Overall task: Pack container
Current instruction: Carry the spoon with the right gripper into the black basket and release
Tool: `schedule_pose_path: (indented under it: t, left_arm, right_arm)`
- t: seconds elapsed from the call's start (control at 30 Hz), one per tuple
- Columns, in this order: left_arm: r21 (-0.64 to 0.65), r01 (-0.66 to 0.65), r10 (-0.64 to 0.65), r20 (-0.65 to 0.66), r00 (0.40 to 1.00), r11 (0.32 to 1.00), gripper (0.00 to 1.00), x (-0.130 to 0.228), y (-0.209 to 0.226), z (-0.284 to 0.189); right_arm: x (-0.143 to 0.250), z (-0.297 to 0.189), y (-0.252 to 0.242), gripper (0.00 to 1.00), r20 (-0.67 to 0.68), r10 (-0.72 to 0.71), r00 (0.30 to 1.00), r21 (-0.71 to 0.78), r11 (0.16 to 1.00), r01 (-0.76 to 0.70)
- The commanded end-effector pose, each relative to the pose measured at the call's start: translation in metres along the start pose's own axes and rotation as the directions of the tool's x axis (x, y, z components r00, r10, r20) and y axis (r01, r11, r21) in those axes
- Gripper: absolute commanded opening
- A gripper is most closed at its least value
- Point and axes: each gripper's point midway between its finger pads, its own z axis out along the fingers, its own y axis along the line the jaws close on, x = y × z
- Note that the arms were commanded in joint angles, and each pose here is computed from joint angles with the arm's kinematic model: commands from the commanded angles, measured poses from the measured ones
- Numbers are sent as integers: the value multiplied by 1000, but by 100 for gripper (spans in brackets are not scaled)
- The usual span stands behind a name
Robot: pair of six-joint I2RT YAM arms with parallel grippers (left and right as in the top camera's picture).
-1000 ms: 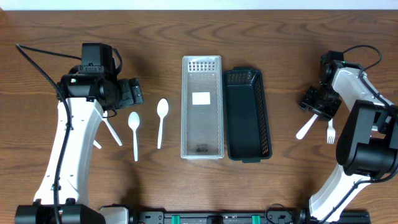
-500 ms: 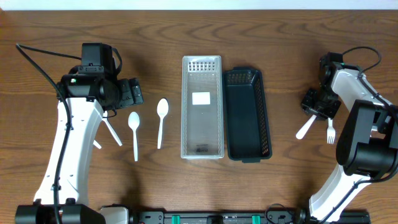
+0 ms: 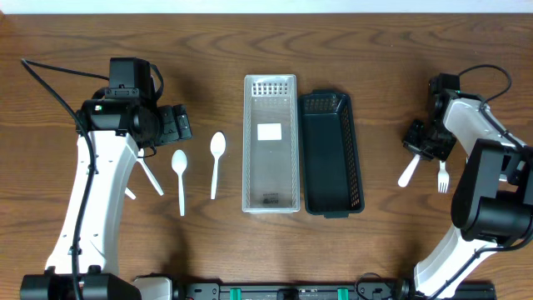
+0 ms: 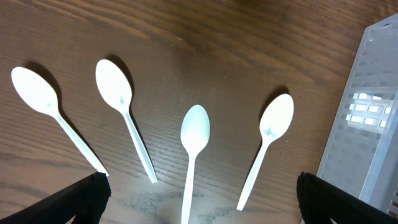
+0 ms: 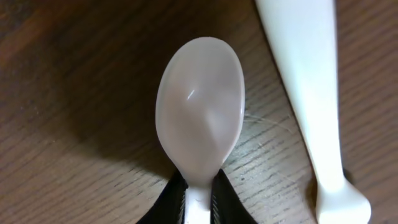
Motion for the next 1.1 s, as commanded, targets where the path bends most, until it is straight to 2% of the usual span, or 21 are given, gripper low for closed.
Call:
schedule_pose_path:
  t: [0.0,0.13,0.23,0.43,0.63,0.8,1.07]
  left_arm:
    - [-6,-13,14,14,1000,1000,98,-5,2,-3]
    - [-6,-13,14,14,1000,1000,98,-5,2,-3]
    - [-6,-13,14,14,1000,1000,98,-5,2,-3]
    - [-6,-13,14,14,1000,1000,98,-5,2,-3]
    - [-6,-14,14,13,1000,1000,98,-5,2,-3]
    - [-6,-14,14,13,1000,1000,98,-5,2,-3]
    - [-6,-14,14,13,1000,1000,98,-5,2,-3]
  right_arm:
    - [21,23,-10,1,-74,-1,997,53,999,5]
    - [18,14,-1,1,-58,-24,998,47,999,27]
    - [6,-11,14,1,-3,-61,998,20,998,61]
    - [-12,-109,69,1,203,-231,951,-59,967,248]
    - [18,-192,128,1,352,-375,858,-107,894,435]
    - [57,-192,164,1,341,-474,812,-131,831,540]
    - [105,-125,186,2,192,-553,811,-105,810,577]
